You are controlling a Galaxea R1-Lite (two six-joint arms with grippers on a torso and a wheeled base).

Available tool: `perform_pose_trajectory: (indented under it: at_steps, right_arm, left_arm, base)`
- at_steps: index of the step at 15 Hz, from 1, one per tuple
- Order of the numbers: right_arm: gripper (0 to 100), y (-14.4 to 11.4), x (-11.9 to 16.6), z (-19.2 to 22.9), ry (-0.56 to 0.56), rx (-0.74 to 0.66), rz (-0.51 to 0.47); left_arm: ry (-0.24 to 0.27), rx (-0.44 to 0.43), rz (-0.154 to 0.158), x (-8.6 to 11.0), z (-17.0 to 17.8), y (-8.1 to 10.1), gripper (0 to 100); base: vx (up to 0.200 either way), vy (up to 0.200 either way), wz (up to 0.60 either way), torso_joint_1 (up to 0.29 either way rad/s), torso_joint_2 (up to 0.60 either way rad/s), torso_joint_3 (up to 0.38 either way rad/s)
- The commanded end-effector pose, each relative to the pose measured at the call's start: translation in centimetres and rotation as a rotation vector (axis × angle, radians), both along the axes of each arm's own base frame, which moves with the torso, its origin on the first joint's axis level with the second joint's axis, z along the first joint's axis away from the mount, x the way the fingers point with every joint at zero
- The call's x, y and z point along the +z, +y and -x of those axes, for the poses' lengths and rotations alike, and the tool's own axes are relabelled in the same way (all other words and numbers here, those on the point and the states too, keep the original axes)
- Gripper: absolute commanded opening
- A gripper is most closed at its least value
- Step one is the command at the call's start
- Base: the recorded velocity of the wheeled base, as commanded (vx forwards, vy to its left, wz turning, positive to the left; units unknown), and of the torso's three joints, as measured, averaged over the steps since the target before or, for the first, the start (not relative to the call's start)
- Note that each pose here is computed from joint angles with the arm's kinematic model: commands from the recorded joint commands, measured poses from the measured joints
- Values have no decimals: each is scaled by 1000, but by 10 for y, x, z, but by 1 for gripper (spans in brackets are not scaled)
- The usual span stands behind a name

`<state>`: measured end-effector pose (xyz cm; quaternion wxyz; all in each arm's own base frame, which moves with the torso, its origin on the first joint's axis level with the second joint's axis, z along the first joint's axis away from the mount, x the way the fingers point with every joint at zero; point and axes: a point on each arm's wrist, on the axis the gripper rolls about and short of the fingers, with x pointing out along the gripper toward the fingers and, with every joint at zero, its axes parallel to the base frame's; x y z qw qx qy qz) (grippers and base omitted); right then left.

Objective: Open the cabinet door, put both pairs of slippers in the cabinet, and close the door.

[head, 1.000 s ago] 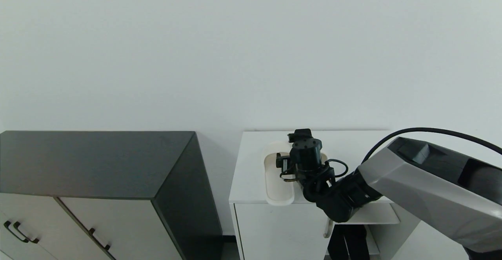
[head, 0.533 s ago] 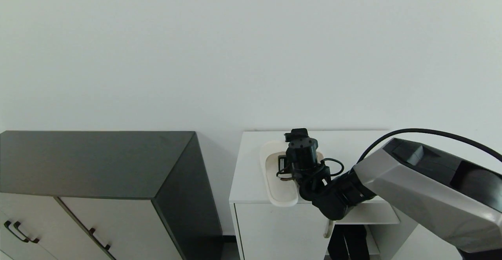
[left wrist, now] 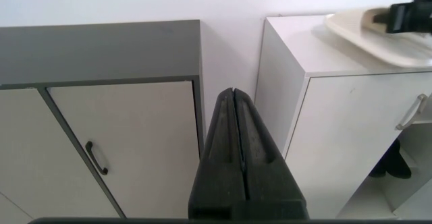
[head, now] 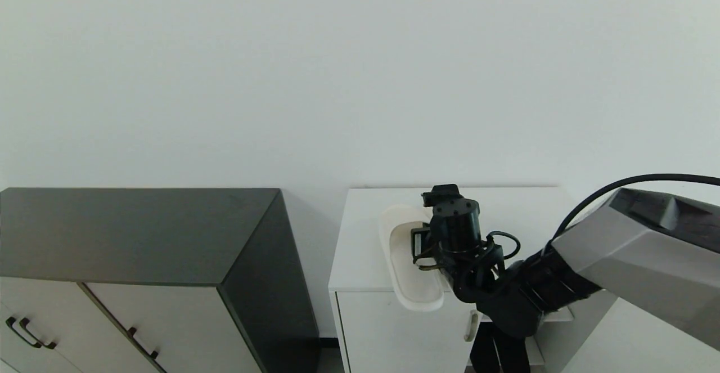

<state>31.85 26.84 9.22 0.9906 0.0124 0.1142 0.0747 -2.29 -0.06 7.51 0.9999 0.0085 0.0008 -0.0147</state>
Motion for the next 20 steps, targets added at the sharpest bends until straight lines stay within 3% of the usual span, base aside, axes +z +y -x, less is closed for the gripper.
perform_pose_trajectory:
  at_steps: [1,5,12,20]
  right_arm:
    - [0,-16,30,40,-27,49,-29]
    - [0,-38,48,95,-12,158,-28]
    - [0,-34,43,100,4,179,-18]
    - [0,-33,36,99,20,174,-1]
  left_arm:
    - [1,0,0,0,0,0,0]
    - [1,0,0,0,0,0,0]
    - [1,0,-1,0,0,0,0]
    - [0,0,-1,0,0,0,0]
  base:
    - [0,0,0,0,0,0]
    - [0,0,0,0,0,0]
    - [0,0,0,0,0,0]
    - [-200,0,0,1,3,2]
